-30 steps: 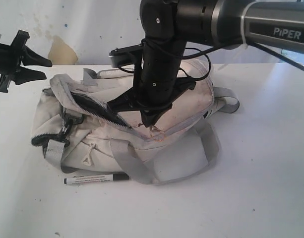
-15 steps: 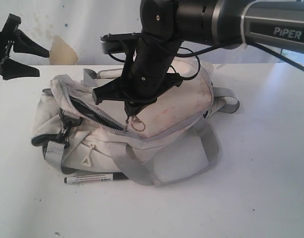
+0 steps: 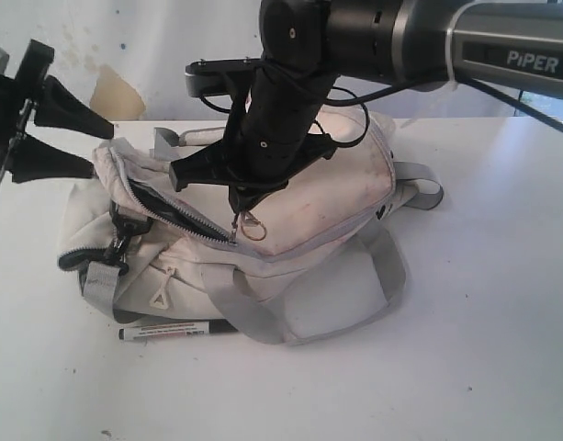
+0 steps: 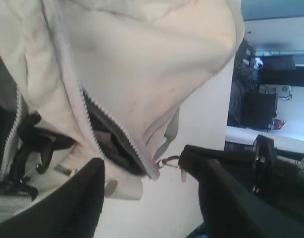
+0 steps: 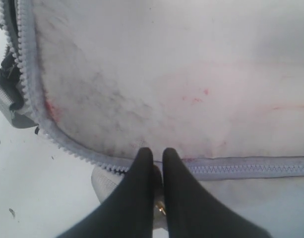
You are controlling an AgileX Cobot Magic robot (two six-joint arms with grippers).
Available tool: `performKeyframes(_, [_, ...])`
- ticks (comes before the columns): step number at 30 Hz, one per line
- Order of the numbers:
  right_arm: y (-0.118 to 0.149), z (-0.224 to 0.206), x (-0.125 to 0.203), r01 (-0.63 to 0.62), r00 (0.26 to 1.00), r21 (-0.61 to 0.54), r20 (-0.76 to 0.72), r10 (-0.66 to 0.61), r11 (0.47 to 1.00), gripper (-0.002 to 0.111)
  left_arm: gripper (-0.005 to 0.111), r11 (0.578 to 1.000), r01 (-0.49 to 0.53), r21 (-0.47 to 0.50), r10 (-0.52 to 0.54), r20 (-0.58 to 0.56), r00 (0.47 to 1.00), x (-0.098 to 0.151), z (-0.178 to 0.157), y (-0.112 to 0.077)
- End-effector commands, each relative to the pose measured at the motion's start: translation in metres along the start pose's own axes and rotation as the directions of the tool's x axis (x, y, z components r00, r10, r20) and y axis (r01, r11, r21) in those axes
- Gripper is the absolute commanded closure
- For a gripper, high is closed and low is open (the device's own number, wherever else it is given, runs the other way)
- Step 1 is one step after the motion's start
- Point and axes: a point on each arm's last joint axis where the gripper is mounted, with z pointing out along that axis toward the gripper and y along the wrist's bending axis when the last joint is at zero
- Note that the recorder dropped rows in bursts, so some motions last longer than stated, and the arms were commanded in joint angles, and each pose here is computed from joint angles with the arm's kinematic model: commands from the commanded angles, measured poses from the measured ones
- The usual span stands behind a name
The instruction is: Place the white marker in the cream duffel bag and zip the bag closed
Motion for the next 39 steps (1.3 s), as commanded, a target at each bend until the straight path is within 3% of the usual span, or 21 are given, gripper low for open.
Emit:
performKeyframes(1, [0.0, -0.003, 0.001, -0.006, 1.0, -0.002, 0.002, 0.006, 1.0, 0.108, 0.048, 0.999, 0.037, 0.012, -0.036, -0.059, 0.998, 0.018, 0.015, 0.005])
performKeyframes(5, [0.0, -0.003, 0.001, -0.006, 1.0, -0.002, 0.002, 0.006, 1.0, 0.108, 0.048, 0.988, 0.115, 0.106, -0.113, -0.028, 0.993, 0.024, 0.025, 0.011])
performKeyframes(12, [0.0, -0.003, 0.001, -0.006, 1.0, -0.003, 0.008, 0.006, 1.0, 0.108, 0.048, 0.976, 0.204, 0.071, -0.205, 0.013, 0.979, 0.034, 0.034, 0.032])
performKeyframes(15, [0.001, -0.003, 0.0, -0.01, 1.0, -0.009, 0.011, 0.01, 1.0, 0.108, 0.041, 0.976, 0.201, 0.089, -0.203, 0.02, 0.979, 0.036, 0.036, 0.034])
performKeyframes(20, [0.001, -0.003, 0.0, -0.01, 1.0, -0.01, 0.015, 0.01, 1.0, 0.108, 0.029, 0.979, 0.176, 0.099, -0.179, 0.018, 0.984, 0.037, 0.04, 0.03])
performKeyframes(39, [0.001, -0.003, 0.0, -0.012, 1.0, -0.014, 0.014, 0.013, 1.0, 0.108, 0.029, 0.987, 0.158, -0.037, -0.149, 0.167, 0.975, 0.043, 0.09, 0.01])
